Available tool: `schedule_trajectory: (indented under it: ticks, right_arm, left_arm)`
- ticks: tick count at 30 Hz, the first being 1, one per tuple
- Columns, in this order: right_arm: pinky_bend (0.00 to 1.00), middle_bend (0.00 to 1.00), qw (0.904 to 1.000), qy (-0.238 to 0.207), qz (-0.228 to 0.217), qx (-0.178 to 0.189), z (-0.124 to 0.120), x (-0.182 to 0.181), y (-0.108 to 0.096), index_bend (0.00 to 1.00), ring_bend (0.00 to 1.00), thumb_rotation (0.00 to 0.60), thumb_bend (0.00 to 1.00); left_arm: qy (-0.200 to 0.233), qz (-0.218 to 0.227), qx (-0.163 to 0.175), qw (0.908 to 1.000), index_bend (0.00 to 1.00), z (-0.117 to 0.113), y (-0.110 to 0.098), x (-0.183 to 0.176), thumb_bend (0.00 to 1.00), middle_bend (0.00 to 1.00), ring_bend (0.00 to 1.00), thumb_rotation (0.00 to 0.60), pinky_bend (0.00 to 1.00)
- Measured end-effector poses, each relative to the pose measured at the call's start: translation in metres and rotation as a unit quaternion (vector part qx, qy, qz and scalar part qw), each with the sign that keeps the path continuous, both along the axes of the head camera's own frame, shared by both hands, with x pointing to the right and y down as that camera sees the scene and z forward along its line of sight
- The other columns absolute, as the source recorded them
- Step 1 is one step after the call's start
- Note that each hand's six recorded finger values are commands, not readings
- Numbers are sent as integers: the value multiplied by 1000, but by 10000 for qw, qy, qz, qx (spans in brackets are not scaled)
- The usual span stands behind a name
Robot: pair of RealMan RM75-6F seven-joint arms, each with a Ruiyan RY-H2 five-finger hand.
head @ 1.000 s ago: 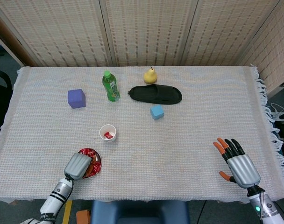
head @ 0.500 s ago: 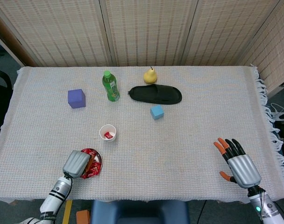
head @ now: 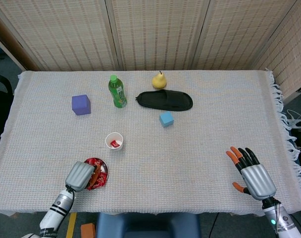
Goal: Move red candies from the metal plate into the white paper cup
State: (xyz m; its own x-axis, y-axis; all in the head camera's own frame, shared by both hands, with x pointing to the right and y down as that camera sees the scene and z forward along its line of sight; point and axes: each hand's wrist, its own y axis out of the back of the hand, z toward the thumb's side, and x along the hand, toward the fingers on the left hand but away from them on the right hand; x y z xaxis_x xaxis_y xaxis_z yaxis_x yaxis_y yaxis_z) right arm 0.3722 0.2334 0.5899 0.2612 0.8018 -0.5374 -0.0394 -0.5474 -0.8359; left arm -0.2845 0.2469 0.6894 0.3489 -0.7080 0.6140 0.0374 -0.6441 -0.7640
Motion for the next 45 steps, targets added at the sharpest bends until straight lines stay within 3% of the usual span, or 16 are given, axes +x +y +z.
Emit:
schedule_trajectory:
  ticks: [6,11,20,25,37,45]
  right_arm:
    - [0,0,10000,-5,-17,-7,0,-1,1,0,0,600,95]
    - [0,0,10000,-13,-29,-6,-1,-2,2,0,0,600,96]
    - [0,0,10000,1,-64,-65,1,-3,3,0,0,600,96]
    - [0,0,10000,14,-46,-67,1,-2,3,0,0,600,96]
    - [0,0,10000,20,-14,-48,0,0,2,0,0,600,95]
    - [0,0,10000,24,-9,-54,0,0,2,0,0,600,96]
  left_arm:
    - [23,102,-110,9999,185,-6,10,-7,459,1000,1000,600,1000]
    - [52,179,-157,9997,135,-11,15,-9,459,1000,1000,600,1000]
    - [269,374,-186,9988,309,-12,30,2,460,1000,1000,600,1000]
    - [322,450,-84,9984,353,-7,32,10,459,1000,1000,600,1000]
    - [9,445,-94,9990,398,10,26,7,459,1000,1000,600,1000]
    - [-35,421,-53,9991,322,9,23,5,461,1000,1000,600,1000]
